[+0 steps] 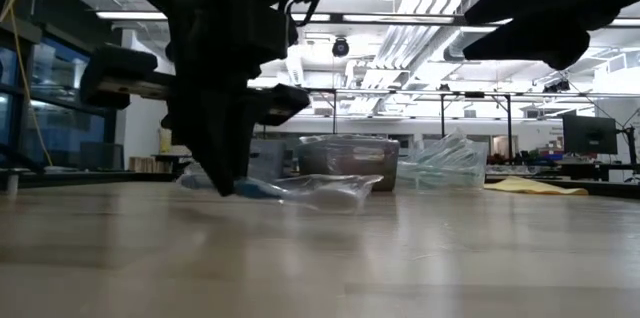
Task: Pick & Place Toothbrushes
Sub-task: Put the blue toothbrush into the left black bin
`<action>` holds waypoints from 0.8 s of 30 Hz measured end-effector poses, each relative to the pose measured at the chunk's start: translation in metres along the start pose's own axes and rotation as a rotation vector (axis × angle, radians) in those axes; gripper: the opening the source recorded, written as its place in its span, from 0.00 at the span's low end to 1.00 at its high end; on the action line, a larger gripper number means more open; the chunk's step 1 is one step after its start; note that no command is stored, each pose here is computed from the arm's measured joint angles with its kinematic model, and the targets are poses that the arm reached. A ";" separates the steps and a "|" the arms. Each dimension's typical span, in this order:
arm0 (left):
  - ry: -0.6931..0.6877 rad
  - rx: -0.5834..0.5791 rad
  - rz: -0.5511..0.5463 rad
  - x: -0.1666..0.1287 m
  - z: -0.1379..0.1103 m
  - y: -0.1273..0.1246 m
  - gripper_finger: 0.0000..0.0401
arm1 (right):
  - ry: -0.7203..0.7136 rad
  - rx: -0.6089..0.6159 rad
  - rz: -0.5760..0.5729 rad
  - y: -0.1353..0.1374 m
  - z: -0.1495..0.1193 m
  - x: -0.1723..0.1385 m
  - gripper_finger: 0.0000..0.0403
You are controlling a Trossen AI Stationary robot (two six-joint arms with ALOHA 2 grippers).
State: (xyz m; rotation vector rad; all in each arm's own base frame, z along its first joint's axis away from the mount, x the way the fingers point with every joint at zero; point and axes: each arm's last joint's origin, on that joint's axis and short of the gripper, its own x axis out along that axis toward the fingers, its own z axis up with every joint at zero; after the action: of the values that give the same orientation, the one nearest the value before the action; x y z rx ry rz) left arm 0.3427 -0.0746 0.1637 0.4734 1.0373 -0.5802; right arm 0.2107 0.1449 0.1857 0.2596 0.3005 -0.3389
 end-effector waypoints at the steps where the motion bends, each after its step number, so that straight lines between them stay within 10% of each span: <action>1: 0.010 -0.004 0.005 -0.001 -0.001 0.000 0.03 | -0.002 0.002 0.004 0.001 0.000 -0.001 0.69; 24: -0.026 0.003 0.173 -0.052 0.005 0.000 0.03 | -0.043 -0.032 -0.022 0.015 -0.034 0.023 0.69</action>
State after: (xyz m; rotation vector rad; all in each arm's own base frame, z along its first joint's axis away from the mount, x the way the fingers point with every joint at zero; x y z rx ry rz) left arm 0.3259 -0.0667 0.2127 0.5505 0.9596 -0.4329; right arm 0.2283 0.1623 0.1494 0.2175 0.2659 -0.3605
